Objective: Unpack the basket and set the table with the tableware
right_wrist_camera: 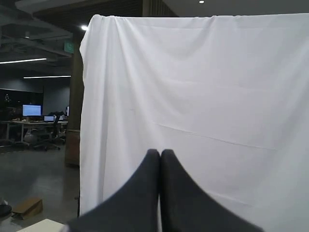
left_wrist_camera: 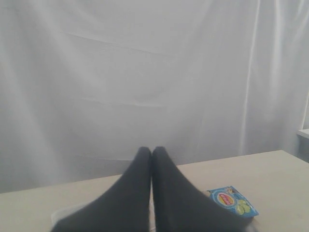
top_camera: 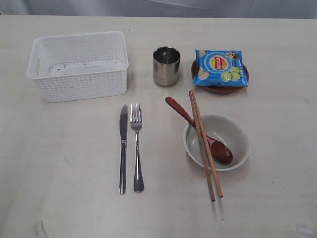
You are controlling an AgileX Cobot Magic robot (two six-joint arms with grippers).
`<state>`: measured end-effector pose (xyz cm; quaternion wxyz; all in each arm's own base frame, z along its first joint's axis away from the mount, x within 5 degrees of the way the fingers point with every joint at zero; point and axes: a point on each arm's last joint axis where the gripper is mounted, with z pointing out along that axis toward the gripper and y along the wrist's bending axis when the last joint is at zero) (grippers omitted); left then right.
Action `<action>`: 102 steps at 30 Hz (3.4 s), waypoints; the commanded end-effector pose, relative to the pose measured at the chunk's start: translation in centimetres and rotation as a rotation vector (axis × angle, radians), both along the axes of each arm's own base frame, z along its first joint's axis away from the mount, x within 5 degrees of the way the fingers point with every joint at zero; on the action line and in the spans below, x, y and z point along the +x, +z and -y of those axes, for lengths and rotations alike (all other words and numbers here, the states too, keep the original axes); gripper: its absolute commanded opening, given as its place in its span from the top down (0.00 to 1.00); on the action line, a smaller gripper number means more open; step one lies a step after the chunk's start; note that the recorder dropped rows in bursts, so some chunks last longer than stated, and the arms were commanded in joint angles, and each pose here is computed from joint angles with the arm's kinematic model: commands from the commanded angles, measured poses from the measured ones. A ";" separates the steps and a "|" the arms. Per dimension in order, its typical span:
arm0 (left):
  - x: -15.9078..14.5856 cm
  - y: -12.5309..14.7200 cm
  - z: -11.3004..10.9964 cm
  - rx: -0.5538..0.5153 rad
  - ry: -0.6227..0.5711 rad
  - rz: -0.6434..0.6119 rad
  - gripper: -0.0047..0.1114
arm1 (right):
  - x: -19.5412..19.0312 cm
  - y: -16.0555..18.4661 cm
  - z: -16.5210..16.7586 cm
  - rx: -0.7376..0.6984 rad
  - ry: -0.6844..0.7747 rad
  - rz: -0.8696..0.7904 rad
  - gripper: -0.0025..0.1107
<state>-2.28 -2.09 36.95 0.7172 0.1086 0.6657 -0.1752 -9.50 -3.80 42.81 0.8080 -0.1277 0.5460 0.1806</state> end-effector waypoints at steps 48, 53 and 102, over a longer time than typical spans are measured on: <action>3.2 -3.2 -2.1 0.051 0.303 0.275 0.96 | 0.0 0.0 0.1 -0.010 -0.011 0.002 0.98; 5.2 -6.9 -1.8 0.099 0.301 0.180 0.96 | 0.0 0.0 0.1 -0.010 -0.011 0.002 0.98; 7.6 -18.7 -1.7 0.211 0.289 -0.297 0.96 | 0.0 0.0 0.1 -0.007 -0.010 0.000 0.98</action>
